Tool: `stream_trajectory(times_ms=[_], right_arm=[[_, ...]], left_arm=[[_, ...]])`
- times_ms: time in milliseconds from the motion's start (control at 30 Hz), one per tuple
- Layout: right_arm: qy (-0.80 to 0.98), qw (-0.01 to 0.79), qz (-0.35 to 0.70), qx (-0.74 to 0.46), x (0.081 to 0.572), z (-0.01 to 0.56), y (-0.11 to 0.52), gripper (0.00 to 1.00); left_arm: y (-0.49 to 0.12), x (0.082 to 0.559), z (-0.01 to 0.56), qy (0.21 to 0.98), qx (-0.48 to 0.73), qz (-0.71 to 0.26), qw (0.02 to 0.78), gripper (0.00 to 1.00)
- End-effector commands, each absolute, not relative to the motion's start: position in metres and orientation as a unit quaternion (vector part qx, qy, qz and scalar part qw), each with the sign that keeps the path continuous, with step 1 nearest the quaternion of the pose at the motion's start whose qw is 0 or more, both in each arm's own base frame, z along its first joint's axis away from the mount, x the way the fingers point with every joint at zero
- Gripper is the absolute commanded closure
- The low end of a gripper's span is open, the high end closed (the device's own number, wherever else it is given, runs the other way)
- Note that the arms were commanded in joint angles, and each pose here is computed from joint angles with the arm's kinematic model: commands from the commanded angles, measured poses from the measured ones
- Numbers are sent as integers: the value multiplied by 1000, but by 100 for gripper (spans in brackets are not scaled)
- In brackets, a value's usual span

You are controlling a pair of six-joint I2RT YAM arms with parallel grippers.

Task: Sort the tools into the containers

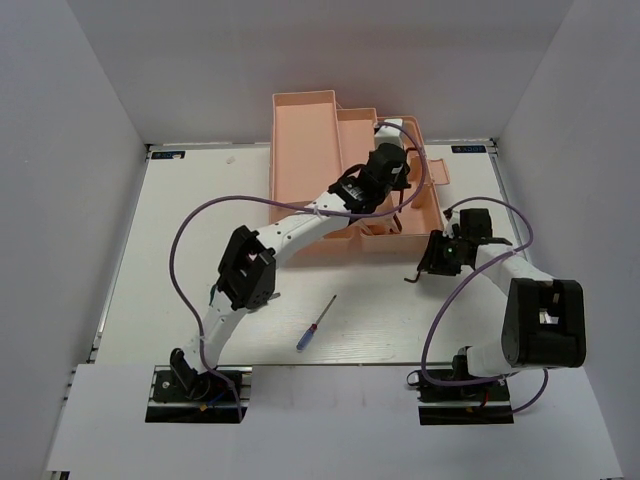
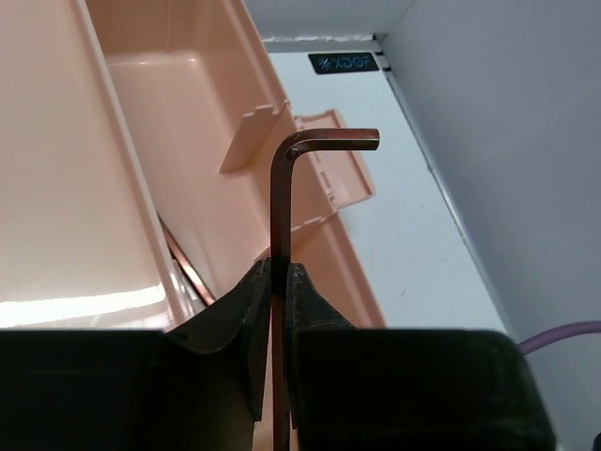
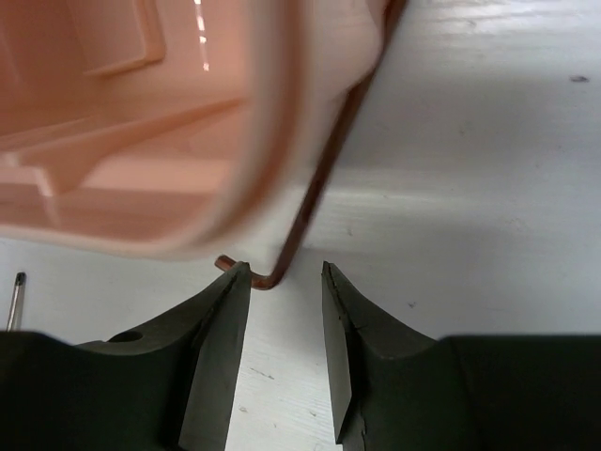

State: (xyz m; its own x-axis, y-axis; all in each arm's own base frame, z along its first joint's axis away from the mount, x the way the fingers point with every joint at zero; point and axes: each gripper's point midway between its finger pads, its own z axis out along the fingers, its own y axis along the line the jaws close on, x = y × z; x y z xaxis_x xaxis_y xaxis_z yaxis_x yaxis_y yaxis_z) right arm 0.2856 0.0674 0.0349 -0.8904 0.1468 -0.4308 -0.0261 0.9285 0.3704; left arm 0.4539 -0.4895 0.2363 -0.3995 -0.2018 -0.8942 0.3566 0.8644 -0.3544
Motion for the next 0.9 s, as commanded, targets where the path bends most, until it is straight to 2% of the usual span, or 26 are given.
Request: stream_trajectory(times_ms=[0, 67, 100, 167, 200, 300, 400, 533, 567, 633, 667, 700, 833, 867], right_arm=[[948, 254, 190, 21, 298, 41, 76, 58], [947, 258, 190, 18, 299, 41, 78, 58], [947, 259, 189, 17, 300, 40, 78, 58], [948, 261, 181, 14, 301, 38, 79, 58], [949, 261, 176, 19, 302, 36, 78, 58], [949, 277, 150, 21, 312, 34, 75, 60], [960, 253, 111, 46, 313, 25, 64, 62], [967, 232, 99, 49, 309, 18, 63, 63], [967, 232, 92, 52, 309, 17, 61, 63], [971, 219, 77, 54, 302, 10, 58, 63], [973, 212, 74, 56, 300, 6, 57, 64], [973, 210, 73, 55, 299, 5, 57, 64], [979, 180, 68, 61, 284, -4, 56, 66], [980, 178, 69, 60, 282, -5, 57, 68]], left_arm=[[-502, 463, 274, 763, 24, -318, 563, 100], [-501, 469, 266, 765, 18, -315, 561, 100], [-501, 470, 265, 766, 18, -315, 561, 95], [-502, 470, 259, 768, 19, -312, 558, 78], [-503, 471, 252, 771, 20, -309, 556, 65], [-501, 473, 250, 775, 24, -311, 550, 44], [-503, 472, 253, 775, 34, -323, 543, 38], [-498, 462, 275, 768, 58, -328, 546, 38], [-498, 450, 297, 759, 64, -343, 549, 38], [-491, 433, 296, 764, 93, -326, 549, 38], [-479, 417, 330, 749, 95, -332, 565, 38], [-466, 407, 300, 771, 110, -308, 547, 38], [-408, 350, 280, 786, 125, -289, 531, 39], [-388, 334, 239, 808, 135, -267, 507, 39]])
